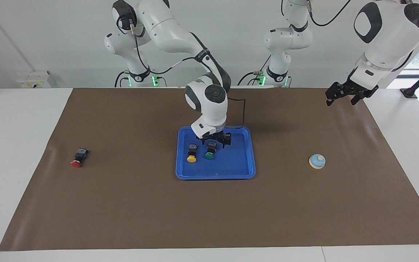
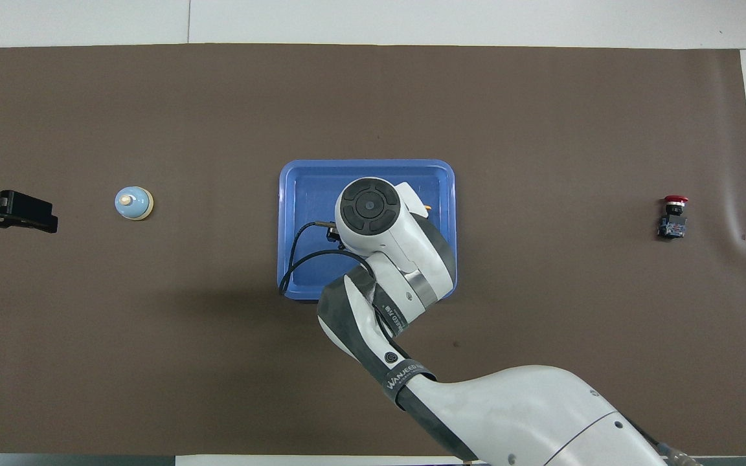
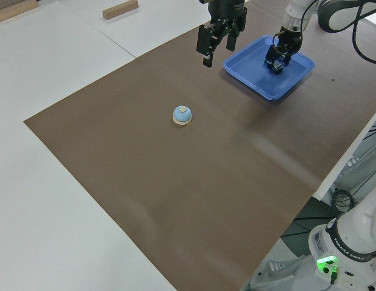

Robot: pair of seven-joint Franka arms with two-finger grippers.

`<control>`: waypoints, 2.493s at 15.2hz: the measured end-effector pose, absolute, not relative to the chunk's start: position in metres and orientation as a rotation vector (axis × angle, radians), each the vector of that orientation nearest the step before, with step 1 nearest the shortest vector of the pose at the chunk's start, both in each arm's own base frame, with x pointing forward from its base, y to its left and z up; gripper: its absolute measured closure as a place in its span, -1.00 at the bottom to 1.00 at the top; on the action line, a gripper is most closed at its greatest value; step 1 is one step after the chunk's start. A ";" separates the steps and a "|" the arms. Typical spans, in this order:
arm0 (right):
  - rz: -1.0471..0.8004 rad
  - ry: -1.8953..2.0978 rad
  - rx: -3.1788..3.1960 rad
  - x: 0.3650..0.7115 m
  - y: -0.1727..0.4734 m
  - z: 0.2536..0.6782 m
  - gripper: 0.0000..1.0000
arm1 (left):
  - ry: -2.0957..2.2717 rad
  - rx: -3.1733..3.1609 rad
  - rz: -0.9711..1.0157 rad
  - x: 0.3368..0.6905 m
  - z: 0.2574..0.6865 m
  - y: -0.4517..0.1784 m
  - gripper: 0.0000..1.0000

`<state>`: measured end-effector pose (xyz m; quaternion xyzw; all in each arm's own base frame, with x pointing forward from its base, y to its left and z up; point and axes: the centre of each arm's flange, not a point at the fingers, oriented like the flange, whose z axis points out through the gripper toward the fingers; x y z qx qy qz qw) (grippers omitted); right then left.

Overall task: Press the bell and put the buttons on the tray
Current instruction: 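Carry the green button into the tray beside the yellow one, then move the right gripper back to the red-capped button, then grasp the red-capped button with the right gripper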

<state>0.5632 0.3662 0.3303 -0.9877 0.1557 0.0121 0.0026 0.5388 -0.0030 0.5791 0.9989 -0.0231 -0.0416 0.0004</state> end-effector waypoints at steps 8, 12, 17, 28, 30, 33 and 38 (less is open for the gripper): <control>0.071 0.447 -3.095 0.626 0.123 0.445 -1.00 | -0.073 3.137 -0.131 0.539 0.579 -0.003 -1.00; 0.113 0.366 -3.123 0.631 -0.009 0.438 -1.00 | -0.073 3.137 -0.131 0.539 0.579 -0.003 -1.00; 0.098 0.429 -3.168 0.613 -0.113 0.409 -1.00 | -0.073 3.137 -0.131 0.539 0.579 -0.003 -1.00; -0.063 0.482 -3.175 0.551 -0.166 0.311 -1.00 | -0.073 3.137 -0.131 0.539 0.579 -0.003 -1.00; -0.089 0.488 -3.174 0.547 -0.170 0.304 -1.00 | -0.073 3.137 -0.131 0.539 0.579 -0.003 -1.00; -0.087 0.485 -3.174 0.545 -0.169 0.291 -0.95 | -0.073 3.137 -0.131 0.539 0.579 -0.003 -1.00; -0.081 0.478 -3.174 0.546 -0.167 0.288 0.13 | -0.073 3.137 -0.131 0.539 0.579 -0.003 -1.00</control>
